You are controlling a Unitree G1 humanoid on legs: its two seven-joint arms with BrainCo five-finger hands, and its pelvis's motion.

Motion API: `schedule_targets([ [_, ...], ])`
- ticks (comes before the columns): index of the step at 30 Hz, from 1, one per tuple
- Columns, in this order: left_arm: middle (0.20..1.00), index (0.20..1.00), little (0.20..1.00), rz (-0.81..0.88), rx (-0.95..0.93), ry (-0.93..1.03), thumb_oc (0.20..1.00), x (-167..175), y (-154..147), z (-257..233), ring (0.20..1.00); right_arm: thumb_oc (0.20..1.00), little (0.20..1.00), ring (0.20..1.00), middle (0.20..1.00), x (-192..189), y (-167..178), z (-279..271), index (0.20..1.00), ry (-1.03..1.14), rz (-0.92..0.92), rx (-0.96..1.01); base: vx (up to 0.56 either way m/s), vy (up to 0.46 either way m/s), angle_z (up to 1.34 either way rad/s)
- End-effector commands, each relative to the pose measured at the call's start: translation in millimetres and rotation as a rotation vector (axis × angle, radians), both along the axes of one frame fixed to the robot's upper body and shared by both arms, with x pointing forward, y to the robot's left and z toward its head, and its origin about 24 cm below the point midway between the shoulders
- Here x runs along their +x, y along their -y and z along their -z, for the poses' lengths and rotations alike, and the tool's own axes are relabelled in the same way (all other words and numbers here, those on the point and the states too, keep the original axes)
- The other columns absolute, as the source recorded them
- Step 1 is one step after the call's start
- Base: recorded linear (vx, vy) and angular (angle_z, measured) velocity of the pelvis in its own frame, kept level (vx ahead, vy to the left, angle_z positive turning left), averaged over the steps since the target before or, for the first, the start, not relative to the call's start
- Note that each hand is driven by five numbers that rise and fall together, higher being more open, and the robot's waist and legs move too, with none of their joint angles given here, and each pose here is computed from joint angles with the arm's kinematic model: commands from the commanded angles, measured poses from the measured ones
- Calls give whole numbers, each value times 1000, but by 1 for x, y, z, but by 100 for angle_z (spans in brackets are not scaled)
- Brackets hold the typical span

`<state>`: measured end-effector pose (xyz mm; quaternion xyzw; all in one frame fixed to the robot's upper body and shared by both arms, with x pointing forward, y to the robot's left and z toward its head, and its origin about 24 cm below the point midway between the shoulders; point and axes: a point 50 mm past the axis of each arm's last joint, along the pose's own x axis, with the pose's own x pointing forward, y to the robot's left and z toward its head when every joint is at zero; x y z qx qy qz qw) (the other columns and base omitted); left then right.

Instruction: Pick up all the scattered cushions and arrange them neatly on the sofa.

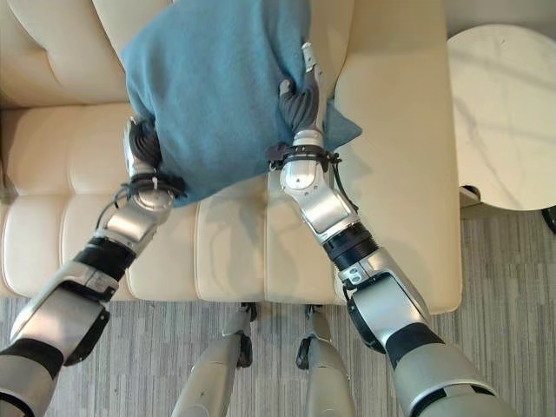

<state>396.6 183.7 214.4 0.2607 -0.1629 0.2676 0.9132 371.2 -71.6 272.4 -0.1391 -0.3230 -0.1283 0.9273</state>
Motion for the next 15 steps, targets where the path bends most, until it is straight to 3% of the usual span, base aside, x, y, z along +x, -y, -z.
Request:
schedule_targets([
  [1,200,200,200,-8,216,459,200,-15,31,-117,200,200,200,200,200,-33,-41,-67,200,373,-82,22,0,0,0],
  [4,200,200,200,-44,191,467,200,-13,33,-119,200,200,200,200,200,-27,-35,-68,200,393,-13,-15,13,27,-1],
  [5,1000,1000,1000,-59,204,444,1000,-11,30,-119,1000,1000,1000,1000,1000,-16,-26,-59,1000,346,49,-71,0,0,0],
  [9,1000,1000,1000,-123,226,369,1000,-4,10,-108,1000,1000,1000,1000,1000,4,-12,-32,1000,192,117,-130,11,16,-1],
  [10,1000,1000,1000,-146,184,262,1000,3,-2,-85,1000,1000,1000,1000,1000,16,-9,-3,1000,62,130,-168,0,0,0],
  [15,1000,1000,1000,-167,166,92,1000,11,-24,-49,1000,1000,1000,1000,1000,27,-4,45,1000,-141,95,-186,1,0,-6],
])
